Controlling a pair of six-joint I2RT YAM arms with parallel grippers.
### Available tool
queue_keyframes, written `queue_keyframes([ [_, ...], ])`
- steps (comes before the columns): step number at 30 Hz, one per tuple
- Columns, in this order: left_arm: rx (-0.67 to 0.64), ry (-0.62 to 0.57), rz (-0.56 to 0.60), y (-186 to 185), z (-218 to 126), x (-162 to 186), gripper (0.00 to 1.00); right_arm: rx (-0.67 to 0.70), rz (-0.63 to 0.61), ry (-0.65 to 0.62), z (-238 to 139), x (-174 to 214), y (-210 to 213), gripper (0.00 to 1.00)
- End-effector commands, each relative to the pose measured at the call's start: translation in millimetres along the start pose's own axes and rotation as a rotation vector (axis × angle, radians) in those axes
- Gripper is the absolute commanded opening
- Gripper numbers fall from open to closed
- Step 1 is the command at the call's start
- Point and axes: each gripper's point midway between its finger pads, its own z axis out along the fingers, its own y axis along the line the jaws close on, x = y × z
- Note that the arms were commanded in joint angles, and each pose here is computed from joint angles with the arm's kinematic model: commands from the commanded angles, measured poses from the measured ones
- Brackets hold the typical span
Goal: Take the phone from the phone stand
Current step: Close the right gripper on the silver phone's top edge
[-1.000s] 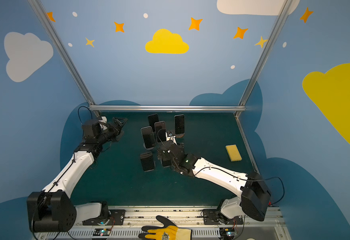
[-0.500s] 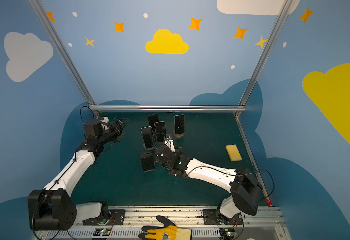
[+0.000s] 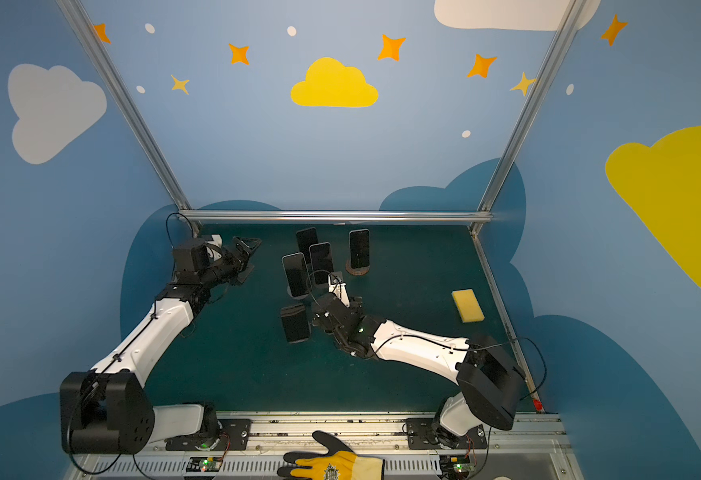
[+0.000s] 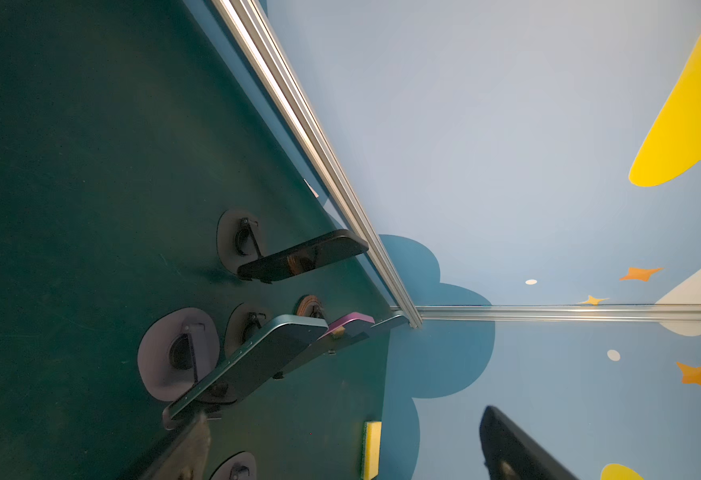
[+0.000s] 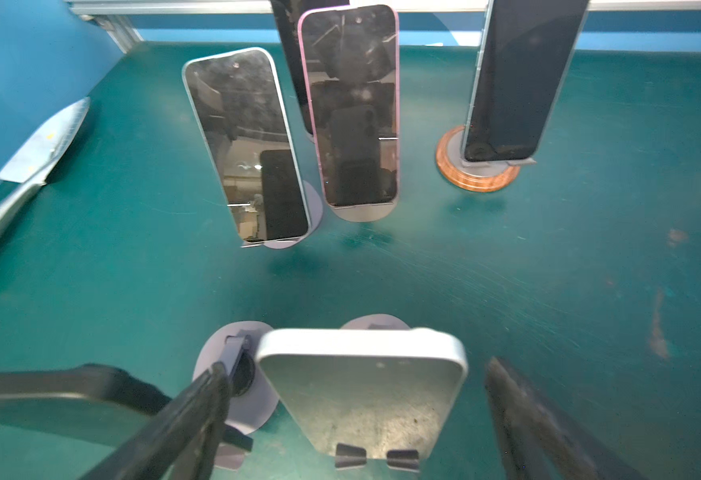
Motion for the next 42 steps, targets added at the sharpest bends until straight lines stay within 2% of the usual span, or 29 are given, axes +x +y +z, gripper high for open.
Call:
queue_keyframes([
  [1, 0.027, 0.006, 0.018, -9.1, 1.8, -1.0, 1.0, -0.018, -0.013, 0.009, 8.7, 5.1, 4.8, 0.93],
  [4, 0.026, 0.014, 0.011, -8.0, 3.5, -0.1, 1.0, -0.04, -0.004, 0.004, 8.4, 4.1, 8.4, 0.93],
  [16, 0.032, 0.033, -0.004, -6.2, 8.5, 1.7, 1.0, 0.032, 0.011, 0.021, 11.4, 13.8, -11.1, 0.92],
  [24, 0.031, 0.035, -0.006, -4.6, 9.6, 2.1, 1.0, 0.001, 0.02, 0.035, 17.3, 13.9, -10.2, 0.93],
  [37, 0.029, 0.042, -0.013, -3.2, 11.7, 3.3, 1.0, 0.002, -0.015, 0.057, 24.7, 22.5, -9.0, 0.84],
  [42, 0.028, 0.046, -0.01, -3.0, 12.7, 5.3, 1.0, 0.001, -0.042, 0.055, 24.9, 24.4, -8.1, 0.76],
])
